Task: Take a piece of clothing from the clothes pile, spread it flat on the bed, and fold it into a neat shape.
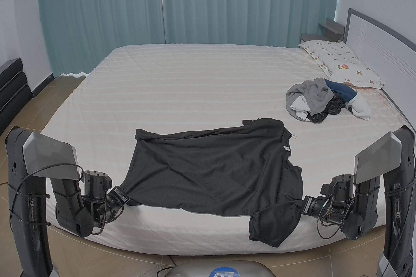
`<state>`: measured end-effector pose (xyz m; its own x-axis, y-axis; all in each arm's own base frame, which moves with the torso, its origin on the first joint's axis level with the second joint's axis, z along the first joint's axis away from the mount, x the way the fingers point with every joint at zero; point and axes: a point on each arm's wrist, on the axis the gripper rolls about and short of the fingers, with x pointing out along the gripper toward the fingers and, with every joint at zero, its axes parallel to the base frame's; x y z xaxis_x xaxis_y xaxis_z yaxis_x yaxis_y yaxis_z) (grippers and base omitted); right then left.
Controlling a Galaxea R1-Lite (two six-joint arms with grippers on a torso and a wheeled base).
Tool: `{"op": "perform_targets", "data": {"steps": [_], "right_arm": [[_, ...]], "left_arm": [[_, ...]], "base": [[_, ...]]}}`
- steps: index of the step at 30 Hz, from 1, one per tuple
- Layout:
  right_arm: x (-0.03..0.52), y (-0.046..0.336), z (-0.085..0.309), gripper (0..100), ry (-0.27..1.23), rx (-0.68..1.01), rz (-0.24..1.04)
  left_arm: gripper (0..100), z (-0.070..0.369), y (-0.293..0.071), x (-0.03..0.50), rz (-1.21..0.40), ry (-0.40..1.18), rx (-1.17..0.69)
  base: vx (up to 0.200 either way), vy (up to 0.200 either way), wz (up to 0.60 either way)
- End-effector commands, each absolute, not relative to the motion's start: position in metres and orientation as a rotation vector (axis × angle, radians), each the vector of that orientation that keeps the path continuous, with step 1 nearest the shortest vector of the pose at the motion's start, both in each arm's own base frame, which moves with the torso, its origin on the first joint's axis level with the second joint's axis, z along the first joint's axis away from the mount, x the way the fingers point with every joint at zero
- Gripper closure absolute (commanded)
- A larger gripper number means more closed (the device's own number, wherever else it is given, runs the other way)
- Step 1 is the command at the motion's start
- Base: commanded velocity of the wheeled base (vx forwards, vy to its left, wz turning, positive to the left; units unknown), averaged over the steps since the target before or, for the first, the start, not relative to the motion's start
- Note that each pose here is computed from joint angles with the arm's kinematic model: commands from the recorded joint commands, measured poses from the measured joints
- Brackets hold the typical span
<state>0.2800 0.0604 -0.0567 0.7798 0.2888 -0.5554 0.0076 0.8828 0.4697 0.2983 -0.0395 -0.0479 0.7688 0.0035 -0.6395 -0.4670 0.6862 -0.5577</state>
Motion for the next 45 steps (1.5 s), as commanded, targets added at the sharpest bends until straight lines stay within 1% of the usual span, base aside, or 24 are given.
{"op": "perform_targets", "data": {"steps": [1, 6, 11, 12, 13, 17, 21, 28, 39, 40, 45], "right_arm": [[0.279, 0.052, -0.056, 100, 0.661, 0.479, 0.130], [0.268, 0.032, -0.046, 100, 0.666, 0.490, 0.085], [0.263, 0.023, -0.038, 100, 0.660, 0.490, 0.097], [0.258, 0.017, -0.033, 100, 0.658, 0.491, 0.097], [0.256, 0.016, -0.032, 100, 0.660, 0.486, 0.092], [0.246, 0.009, -0.033, 100, 0.688, 0.425, 0.085], [0.233, 0.004, -0.034, 100, 0.730, 0.343, 0.094], [0.230, 0.007, -0.030, 100, 0.724, 0.322, 0.116], [0.242, 0.016, -0.047, 100, 0.744, 0.304, 0.131], [0.243, 0.016, -0.047, 0, 0.740, 0.305, 0.131], [0.245, 0.016, -0.038, 0, 0.706, 0.326, 0.139]], "left_arm": [[100, -0.045, -0.039, 0.296, 0.284, 0.653, -0.781], [100, -0.041, -0.038, 0.288, 0.283, 0.664, -0.761], [100, -0.037, -0.037, 0.277, 0.274, 0.685, -0.713], [100, -0.036, -0.036, 0.268, 0.264, 0.713, -0.655], [100, -0.036, -0.035, 0.266, 0.261, 0.718, -0.639], [100, -0.037, -0.034, 0.259, 0.260, 0.744, -0.595], [100, -0.039, -0.032, 0.247, 0.247, 0.793, -0.508], [100, -0.042, -0.032, 0.246, 0.264, 0.796, -0.484], [100, -0.044, -0.034, 0.248, 0.256, 0.798, -0.497], [0, -0.044, -0.035, 0.248, 0.256, 0.800, -0.501], [0, -0.042, -0.037, 0.246, 0.237, 0.804, -0.526]], "base": [[0.000, 0.000, 0.00], [0.000, 0.000, 0.00], [0.000, 0.000, 0.00], [0.000, 0.000, 0.00], [0.000, 0.000, 0.00], [0.000, 0.000, 0.00], [0.000, 0.000, 0.00], [0.000, 0.000, 0.00], [0.000, 0.000, 0.00], [0.000, 0.000, 0.00], [0.000, 0.000, 0.00]]}}
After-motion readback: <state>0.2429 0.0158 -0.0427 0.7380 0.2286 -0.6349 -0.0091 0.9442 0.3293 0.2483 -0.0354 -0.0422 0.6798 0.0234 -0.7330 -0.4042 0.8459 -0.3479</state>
